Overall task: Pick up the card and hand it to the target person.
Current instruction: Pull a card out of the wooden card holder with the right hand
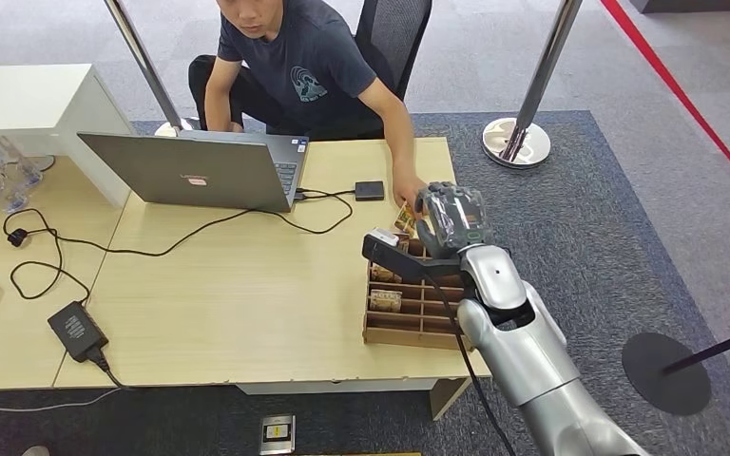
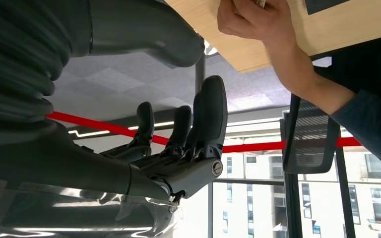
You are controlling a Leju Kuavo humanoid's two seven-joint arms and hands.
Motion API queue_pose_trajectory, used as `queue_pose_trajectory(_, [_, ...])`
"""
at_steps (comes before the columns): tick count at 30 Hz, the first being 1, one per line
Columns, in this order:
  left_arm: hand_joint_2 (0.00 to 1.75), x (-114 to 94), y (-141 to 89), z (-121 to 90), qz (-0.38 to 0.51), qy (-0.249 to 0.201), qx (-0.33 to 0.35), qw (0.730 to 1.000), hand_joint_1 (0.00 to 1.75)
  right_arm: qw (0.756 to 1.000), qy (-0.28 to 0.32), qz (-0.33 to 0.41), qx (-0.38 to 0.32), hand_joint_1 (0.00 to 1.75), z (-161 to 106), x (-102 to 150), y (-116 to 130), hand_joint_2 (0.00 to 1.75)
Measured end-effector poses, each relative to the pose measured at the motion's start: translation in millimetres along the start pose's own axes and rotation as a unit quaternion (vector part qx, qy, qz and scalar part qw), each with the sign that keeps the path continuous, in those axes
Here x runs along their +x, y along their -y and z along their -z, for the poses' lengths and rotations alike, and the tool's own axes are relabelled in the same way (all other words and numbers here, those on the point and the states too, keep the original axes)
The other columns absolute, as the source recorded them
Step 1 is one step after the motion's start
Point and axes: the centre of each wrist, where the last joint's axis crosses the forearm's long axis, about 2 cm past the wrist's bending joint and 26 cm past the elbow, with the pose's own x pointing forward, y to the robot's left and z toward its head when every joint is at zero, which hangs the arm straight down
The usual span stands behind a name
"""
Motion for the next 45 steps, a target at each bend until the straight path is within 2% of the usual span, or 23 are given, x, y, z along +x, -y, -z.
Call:
queue_pose_trajectory(4, [0.00,0.2,0.5,0.0,-0.002,0.000,0.000,1.000,0.00,1.000,-0.006,-0.003,0.001,0.85,-1.2,-1.5,-0.9,1.75])
queue_pose_trajectory(9, [0.00,0.0,0.8,0.0,-0.004,0.000,0.000,1.000,0.00,1.000,-0.018,-0.005,0.002,0.86,-9.2,-5.9,-6.0,1.75])
queue_pose_trajectory(13, [0.00,-0.2,0.8,-0.1,-0.003,0.003,0.000,1.000,0.00,1.000,-0.026,-0.009,0.003,0.76,-23.1,-9.3,-10.2,1.75])
queue_pose_trajectory(23, [0.00,-0.5,0.8,-0.1,0.001,0.003,-0.001,1.000,0.00,0.999,-0.042,-0.014,0.018,0.77,-58.6,-19.5,-21.7,1.75])
queue_pose_trajectory(36, [0.00,-0.5,0.9,-0.1,0.004,0.006,-0.005,1.000,0.00,0.999,-0.041,-0.008,0.019,0.77,-59.8,-19.5,-22.8,1.75])
queue_pose_trajectory(45, [0.00,-0.6,1.1,-0.1,0.005,0.005,-0.006,1.000,0.00,0.999,-0.036,0.004,0.017,0.75,-47.8,-15.9,-20.9,1.75])
